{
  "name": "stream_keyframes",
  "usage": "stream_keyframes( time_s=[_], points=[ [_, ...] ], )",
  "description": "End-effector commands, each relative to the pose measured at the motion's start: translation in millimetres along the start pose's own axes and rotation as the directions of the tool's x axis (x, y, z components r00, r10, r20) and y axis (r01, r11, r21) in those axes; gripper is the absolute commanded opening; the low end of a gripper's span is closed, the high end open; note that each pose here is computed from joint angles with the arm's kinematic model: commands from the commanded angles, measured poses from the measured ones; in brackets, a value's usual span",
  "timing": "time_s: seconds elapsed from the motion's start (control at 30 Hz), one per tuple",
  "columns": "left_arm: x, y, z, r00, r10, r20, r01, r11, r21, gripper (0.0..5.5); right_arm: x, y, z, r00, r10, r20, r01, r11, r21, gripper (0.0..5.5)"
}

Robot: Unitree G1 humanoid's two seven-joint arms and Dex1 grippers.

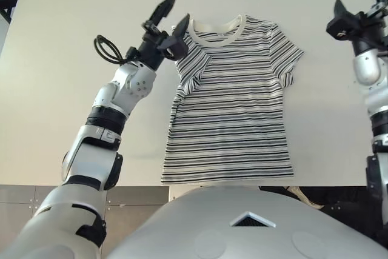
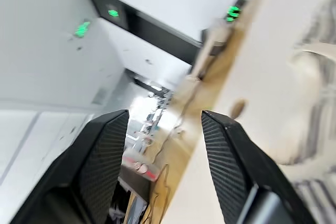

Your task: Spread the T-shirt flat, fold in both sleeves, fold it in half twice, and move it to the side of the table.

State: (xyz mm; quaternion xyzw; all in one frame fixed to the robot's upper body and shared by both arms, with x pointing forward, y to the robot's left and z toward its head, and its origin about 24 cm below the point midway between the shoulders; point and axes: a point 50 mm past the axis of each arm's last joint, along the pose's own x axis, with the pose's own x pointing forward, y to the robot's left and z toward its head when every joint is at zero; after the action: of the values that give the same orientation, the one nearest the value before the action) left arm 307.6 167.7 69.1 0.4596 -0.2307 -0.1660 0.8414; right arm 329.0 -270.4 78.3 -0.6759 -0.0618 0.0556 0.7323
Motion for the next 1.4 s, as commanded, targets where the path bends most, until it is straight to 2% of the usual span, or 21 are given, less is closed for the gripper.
stream_keyframes(
  time_s=[0.03, 0.1, 0.23, 0.47, 0.8, 1.13, 1.4],
  points=[
    [-14, 14, 1, 0.996, 0.081, -0.023, -0.082, 0.996, -0.039, 2.55, -1, 24, -9, 0.989, 0.148, -0.028, -0.150, 0.981, -0.119, 3.86],
    [-22, 18, 1, 0.994, 0.101, -0.040, -0.103, 0.993, -0.051, 2.55, -8, 41, -10, 0.971, 0.236, -0.022, -0.237, 0.958, -0.164, 3.86],
    [-30, 21, -1, 0.990, 0.122, -0.073, -0.126, 0.990, -0.058, 2.55, -23, 69, 1, 0.906, 0.414, 0.085, -0.393, 0.899, -0.193, 3.86],
    [-30, 20, 1, 0.990, 0.118, -0.082, -0.124, 0.990, -0.067, 2.55, -38, 77, 24, 0.814, 0.504, 0.288, -0.452, 0.862, -0.232, 3.86],
    [-33, 6, 2, 0.992, 0.083, -0.093, -0.092, 0.991, -0.097, 2.55, -26, 80, 26, 0.841, 0.489, 0.232, -0.441, 0.868, -0.231, 3.86],
    [-33, 2, 4, 0.994, 0.070, -0.086, -0.079, 0.991, -0.111, 2.57, -26, 88, 25, 0.830, 0.521, 0.200, -0.481, 0.849, -0.218, 1.92],
    [-35, -3, 7, 0.995, 0.058, -0.082, -0.068, 0.990, -0.121, 2.57, -27, 90, 22, 0.822, 0.539, 0.183, -0.499, 0.837, -0.223, 0.76]
  ],
)
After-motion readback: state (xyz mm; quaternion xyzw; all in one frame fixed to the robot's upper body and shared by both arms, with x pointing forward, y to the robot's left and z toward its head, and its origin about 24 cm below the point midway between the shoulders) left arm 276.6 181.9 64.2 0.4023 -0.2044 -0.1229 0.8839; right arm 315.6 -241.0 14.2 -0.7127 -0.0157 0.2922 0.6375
